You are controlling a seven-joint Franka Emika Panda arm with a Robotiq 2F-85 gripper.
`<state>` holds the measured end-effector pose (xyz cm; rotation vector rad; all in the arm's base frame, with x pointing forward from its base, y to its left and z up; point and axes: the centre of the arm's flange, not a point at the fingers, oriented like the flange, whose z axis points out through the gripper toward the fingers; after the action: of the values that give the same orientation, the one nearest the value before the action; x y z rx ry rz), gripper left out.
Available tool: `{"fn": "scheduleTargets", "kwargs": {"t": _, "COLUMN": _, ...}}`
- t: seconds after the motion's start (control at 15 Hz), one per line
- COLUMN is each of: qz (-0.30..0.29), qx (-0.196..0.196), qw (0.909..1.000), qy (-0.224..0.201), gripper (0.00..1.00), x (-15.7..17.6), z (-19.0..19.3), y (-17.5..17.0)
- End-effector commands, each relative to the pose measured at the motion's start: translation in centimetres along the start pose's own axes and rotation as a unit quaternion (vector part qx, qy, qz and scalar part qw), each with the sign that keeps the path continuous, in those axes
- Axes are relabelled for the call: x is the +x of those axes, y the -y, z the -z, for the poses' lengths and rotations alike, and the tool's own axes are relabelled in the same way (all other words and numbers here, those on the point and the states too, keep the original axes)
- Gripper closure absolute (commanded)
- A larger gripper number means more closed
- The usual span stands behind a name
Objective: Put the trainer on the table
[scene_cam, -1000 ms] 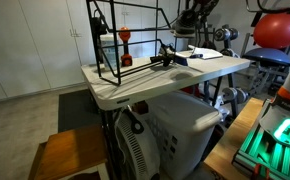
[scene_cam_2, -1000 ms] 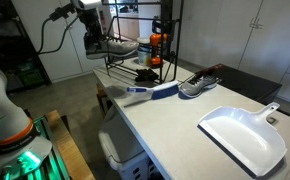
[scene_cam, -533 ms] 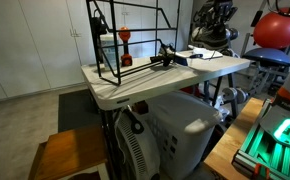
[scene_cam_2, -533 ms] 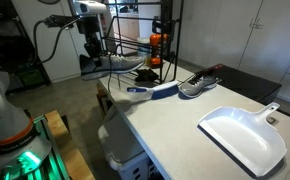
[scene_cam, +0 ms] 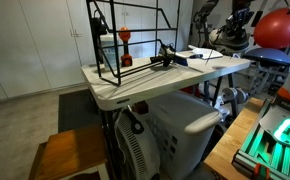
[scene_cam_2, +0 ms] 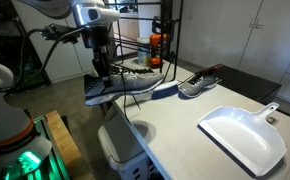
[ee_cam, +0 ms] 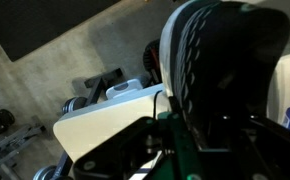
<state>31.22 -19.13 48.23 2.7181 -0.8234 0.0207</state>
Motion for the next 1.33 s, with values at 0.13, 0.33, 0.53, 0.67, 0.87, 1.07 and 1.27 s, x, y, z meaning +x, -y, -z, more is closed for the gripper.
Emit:
{"fn": "scheduleTargets", "kwargs": {"t": 0.13, "qz": 0.008, "qx": -0.002, "qw": 1.0, "qy": -0.003, "gripper": 0.9, "x": 0.0, "z": 0.3, "y": 0.8}}
{"fn": "scheduleTargets", "kwargs": {"t": 0.33, "qz": 0.009, "qx": -0.002, "qw": 1.0, "qy": -0.003, "gripper": 0.9, "x": 0.0, "z": 0.3, "y": 0.8}}
{"fn": "scheduleTargets", "kwargs": {"t": 0.53, "qz": 0.013, "qx": -0.014, "qw": 0.9998, "qy": -0.011, "gripper": 0.97, "x": 2.2, "z": -0.2, "y": -0.8}}
{"fn": "scheduleTargets", "kwargs": {"t": 0.67, "qz": 0.046, "qx": -0.014, "qw": 0.9988, "qy": -0.01, "gripper": 0.97, "x": 5.0, "z": -0.9, "y": -2.5}}
{"fn": "scheduleTargets", "kwargs": {"t": 0.87, "qz": 0.089, "qx": -0.01, "qw": 0.9954, "qy": -0.035, "gripper": 0.97, "x": 9.6, "z": -1.8, "y": -5.8}}
{"fn": "scheduleTargets", "kwargs": {"t": 1.07, "qz": 0.113, "qx": -0.006, "qw": 0.9916, "qy": -0.063, "gripper": 0.97, "x": 14.9, "z": -2.5, "y": -7.9}}
{"fn": "scheduleTargets", "kwargs": {"t": 1.27, "qz": 0.119, "qx": 0.018, "qw": 0.9891, "qy": -0.085, "gripper": 0.97, "x": 20.0, "z": -2.6, "y": -8.1}}
